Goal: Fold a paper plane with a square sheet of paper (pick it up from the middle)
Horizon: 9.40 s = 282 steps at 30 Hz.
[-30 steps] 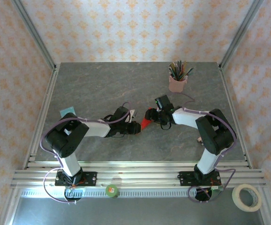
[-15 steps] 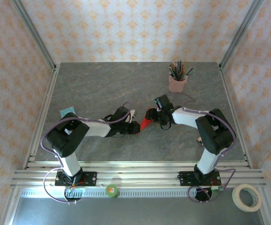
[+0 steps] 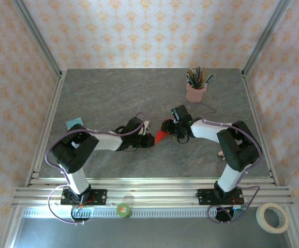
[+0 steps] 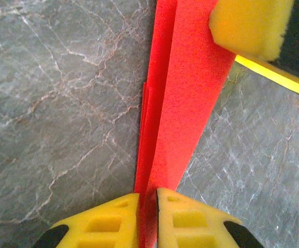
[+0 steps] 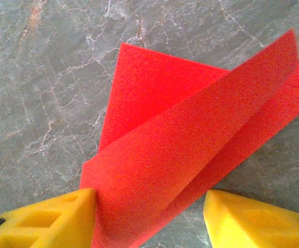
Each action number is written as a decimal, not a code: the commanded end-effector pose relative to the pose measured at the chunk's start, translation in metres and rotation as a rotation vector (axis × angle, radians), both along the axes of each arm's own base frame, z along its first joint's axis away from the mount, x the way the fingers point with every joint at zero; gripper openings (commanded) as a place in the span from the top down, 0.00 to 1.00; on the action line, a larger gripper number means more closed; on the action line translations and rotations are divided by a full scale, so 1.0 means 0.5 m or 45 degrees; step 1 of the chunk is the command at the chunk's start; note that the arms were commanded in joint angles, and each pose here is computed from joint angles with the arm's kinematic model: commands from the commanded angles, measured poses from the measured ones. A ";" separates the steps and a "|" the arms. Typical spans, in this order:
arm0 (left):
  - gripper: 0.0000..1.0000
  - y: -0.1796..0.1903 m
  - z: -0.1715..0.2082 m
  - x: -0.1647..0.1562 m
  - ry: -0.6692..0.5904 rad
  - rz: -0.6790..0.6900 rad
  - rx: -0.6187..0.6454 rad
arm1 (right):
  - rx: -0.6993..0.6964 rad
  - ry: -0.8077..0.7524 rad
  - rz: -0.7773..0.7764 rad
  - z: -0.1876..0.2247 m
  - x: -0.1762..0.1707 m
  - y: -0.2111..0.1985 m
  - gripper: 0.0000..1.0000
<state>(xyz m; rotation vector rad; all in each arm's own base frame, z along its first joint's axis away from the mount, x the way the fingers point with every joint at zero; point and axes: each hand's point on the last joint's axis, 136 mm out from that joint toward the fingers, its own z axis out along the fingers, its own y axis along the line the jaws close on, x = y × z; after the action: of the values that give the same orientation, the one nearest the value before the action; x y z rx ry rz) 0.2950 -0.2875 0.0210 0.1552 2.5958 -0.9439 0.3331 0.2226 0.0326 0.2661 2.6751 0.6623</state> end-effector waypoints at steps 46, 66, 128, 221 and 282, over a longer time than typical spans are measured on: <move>0.85 0.019 -0.037 -0.001 0.043 0.010 0.088 | 0.263 -0.140 0.190 0.082 -0.018 0.092 0.77; 0.87 0.028 -0.041 -0.009 0.051 0.016 0.101 | 0.066 -0.054 0.047 0.009 0.008 0.044 0.78; 0.78 0.043 0.145 0.064 -0.215 0.109 -0.009 | -0.126 0.175 0.069 -0.098 -0.018 0.015 0.94; 1.00 0.030 0.133 0.006 -0.094 0.122 -0.078 | -0.006 0.276 0.063 -0.087 -0.091 0.046 0.98; 0.95 -0.041 0.056 0.062 0.018 0.121 -0.101 | -0.025 0.177 -0.003 -0.068 0.018 0.019 0.98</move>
<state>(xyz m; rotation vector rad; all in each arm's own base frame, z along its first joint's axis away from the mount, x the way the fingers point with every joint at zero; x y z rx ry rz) 0.3197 -0.2982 0.0485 0.0135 2.5467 -0.9907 0.3554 0.2453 0.0212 0.2830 2.7499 0.7239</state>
